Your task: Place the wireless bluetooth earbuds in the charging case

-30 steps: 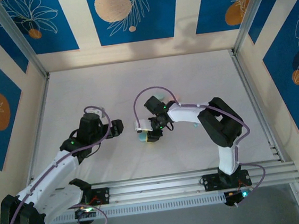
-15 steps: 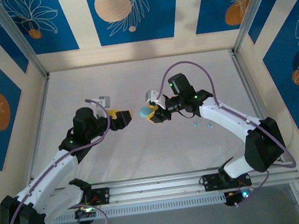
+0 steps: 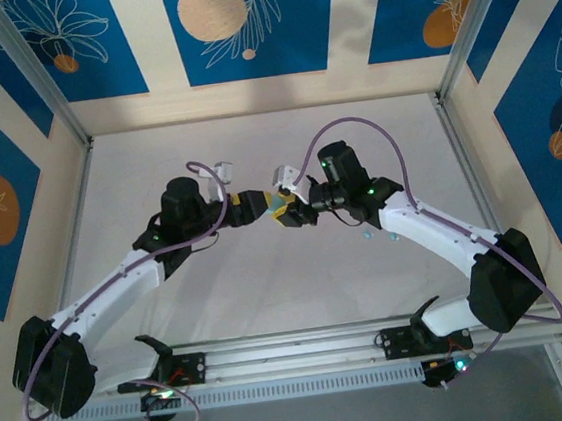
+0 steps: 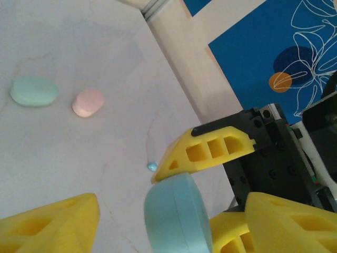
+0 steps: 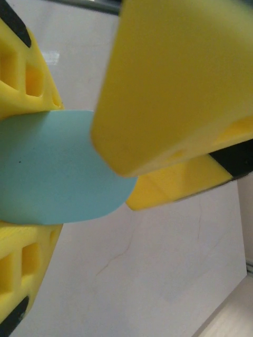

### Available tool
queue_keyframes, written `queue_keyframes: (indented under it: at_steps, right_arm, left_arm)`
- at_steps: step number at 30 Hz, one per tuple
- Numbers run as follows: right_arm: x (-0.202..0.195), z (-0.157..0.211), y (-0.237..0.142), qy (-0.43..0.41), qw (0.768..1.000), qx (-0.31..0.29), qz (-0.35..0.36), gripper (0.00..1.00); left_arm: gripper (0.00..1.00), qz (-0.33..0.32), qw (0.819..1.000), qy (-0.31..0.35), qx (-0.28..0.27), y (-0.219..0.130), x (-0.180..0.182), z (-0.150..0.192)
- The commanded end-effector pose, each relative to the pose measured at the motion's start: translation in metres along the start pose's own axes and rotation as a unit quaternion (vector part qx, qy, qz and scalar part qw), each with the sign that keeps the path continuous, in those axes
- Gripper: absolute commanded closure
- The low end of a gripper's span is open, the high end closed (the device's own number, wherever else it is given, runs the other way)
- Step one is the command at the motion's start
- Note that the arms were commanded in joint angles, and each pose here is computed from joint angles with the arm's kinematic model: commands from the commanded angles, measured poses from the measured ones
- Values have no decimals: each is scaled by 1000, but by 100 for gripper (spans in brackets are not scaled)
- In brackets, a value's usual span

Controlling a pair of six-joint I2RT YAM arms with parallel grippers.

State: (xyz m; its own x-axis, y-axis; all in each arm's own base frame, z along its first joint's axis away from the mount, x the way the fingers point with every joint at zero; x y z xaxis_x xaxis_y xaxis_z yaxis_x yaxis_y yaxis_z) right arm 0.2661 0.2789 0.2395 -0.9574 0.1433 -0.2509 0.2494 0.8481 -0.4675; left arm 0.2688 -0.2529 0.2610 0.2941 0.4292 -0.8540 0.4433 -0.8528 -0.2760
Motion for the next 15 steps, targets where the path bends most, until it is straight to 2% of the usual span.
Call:
queue_keyframes:
  at_steps: [1, 7, 10, 15]
  right_arm:
    - [-7, -5, -4, -10, 999, -6, 34, 62]
    - [-11, -2, -4, -11, 998, 0, 57, 62]
    - [-8, -3, -5, -21, 998, -1, 57, 61]
    - [-2, -1, -14, -37, 997, -30, 58, 50]
  left_arm:
    - [33, 24, 1000, -8, 11, 6, -18, 0]
    - [51, 18, 999, -34, 13, 14, -13, 0]
    - [64, 23, 998, -54, 5, 15, -14, -2]
    - [74, 26, 994, -106, -17, 12, -16, -8]
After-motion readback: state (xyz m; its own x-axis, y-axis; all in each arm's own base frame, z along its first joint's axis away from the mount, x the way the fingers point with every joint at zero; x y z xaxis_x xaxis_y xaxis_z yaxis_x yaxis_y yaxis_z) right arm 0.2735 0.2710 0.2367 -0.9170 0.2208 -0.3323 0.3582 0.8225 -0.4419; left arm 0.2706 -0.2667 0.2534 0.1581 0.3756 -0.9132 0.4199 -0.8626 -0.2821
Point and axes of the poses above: each hand's point on the last joint's axis, 136 mm out from that joint toward the fingers, its own y axis out along the fingers, its own x axis along the line the jaws close on, z = x × y, the point moved 3 cm from there along -y, back along the fingers, and after that the axes turned 13 degrees about -y, right-handed, at the moved point
